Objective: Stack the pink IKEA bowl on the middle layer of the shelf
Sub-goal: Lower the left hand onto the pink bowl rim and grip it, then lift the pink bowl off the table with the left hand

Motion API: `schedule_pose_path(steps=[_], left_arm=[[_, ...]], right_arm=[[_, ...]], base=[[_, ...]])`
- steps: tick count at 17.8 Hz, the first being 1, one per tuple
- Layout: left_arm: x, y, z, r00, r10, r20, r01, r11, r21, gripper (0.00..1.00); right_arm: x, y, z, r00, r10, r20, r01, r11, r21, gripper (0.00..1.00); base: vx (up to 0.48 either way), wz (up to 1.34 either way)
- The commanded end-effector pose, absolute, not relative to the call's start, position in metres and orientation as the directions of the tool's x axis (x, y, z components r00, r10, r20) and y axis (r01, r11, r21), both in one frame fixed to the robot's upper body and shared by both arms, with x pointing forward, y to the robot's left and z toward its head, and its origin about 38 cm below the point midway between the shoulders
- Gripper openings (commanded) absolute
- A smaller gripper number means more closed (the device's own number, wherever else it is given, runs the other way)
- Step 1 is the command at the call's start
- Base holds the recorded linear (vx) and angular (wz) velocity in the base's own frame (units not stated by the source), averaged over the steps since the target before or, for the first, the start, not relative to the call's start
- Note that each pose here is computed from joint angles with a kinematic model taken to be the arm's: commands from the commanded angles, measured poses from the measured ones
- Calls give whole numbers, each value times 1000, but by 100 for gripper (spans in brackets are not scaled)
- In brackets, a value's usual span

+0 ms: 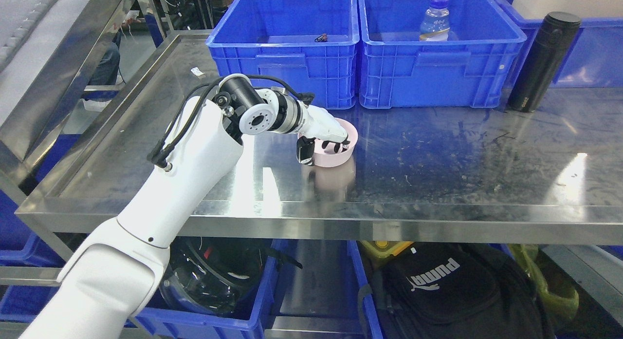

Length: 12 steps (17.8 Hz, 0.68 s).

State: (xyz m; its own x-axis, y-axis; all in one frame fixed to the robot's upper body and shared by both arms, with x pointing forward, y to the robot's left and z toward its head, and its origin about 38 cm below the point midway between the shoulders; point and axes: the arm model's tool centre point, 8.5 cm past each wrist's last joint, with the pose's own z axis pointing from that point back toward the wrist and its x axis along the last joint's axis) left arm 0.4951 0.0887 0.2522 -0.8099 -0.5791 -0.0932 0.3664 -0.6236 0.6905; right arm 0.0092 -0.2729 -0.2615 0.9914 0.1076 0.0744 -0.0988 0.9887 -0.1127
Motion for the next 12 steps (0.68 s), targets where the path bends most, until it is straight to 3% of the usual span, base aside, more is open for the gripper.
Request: schedule_pose_path(steps=[1, 5, 12], left_arm=[[499, 97, 244, -809, -587, -13, 405, -574, 711, 3], [501, 97, 276, -827, -562, 17, 343, -481, 807, 0], [488, 100, 337, -841, -537, -59, 189, -394, 899, 0]], right_arm=[[1, -284, -261, 992, 109, 68, -99, 987, -129, 100], [1, -284, -261, 992, 109, 68, -99, 987, -129, 100], [1, -284, -261, 992, 109, 68, -99, 987, -129, 100]], base=[[0, 0], [7, 23], [11, 28]])
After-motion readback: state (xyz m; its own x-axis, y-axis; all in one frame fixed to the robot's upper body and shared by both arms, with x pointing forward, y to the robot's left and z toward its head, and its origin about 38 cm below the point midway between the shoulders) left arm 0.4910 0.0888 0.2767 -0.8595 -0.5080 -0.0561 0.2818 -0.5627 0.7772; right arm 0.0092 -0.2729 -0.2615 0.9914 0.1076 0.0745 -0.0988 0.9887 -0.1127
